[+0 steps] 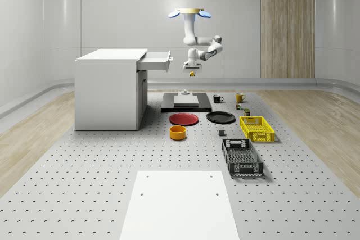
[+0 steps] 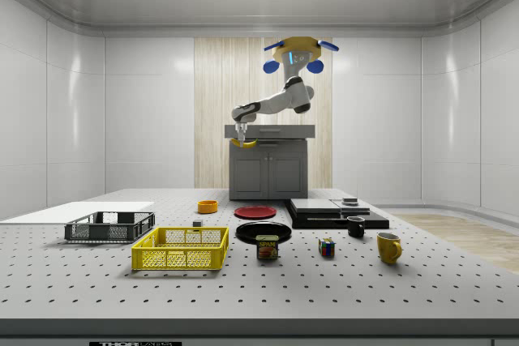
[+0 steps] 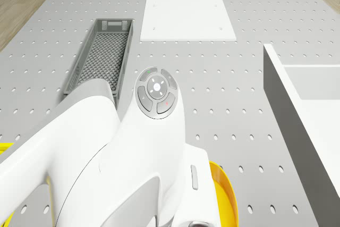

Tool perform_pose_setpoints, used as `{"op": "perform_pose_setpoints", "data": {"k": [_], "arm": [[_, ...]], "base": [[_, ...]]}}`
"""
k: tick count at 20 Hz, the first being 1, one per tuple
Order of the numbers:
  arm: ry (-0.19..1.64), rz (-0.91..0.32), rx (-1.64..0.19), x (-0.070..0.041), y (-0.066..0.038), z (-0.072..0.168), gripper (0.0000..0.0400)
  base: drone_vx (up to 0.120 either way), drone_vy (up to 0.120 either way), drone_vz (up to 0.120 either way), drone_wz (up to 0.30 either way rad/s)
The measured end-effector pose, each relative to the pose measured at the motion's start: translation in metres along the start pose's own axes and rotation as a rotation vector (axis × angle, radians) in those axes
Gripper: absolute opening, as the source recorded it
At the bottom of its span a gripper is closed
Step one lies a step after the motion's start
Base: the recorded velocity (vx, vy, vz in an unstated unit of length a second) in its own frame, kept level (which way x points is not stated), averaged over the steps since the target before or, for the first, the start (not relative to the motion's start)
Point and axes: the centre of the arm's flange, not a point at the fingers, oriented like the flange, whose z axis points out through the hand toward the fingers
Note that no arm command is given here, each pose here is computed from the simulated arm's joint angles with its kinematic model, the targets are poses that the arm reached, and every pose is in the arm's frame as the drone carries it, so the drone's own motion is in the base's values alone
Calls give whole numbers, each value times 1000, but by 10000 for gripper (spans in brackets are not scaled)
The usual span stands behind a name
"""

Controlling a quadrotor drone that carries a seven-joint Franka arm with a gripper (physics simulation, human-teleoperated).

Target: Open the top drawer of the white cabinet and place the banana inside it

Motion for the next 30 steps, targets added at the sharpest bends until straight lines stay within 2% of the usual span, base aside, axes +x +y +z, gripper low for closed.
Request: {"op": "perform_pose_setpoints", "data": {"k": [11,17,23,27,30], "arm": [[0,0,0,0,0,0,190],[0,0,0,0,0,0,190],[0,0,0,0,0,0,190],[0,0,0,0,0,0,190],[0,0,0,0,0,0,190]], "base": [[-120,-80,120,0],[-120,-13,120,0],[-120,-120,120,0],[-120,-10,120,0],[-120,-120,120,0]]}}
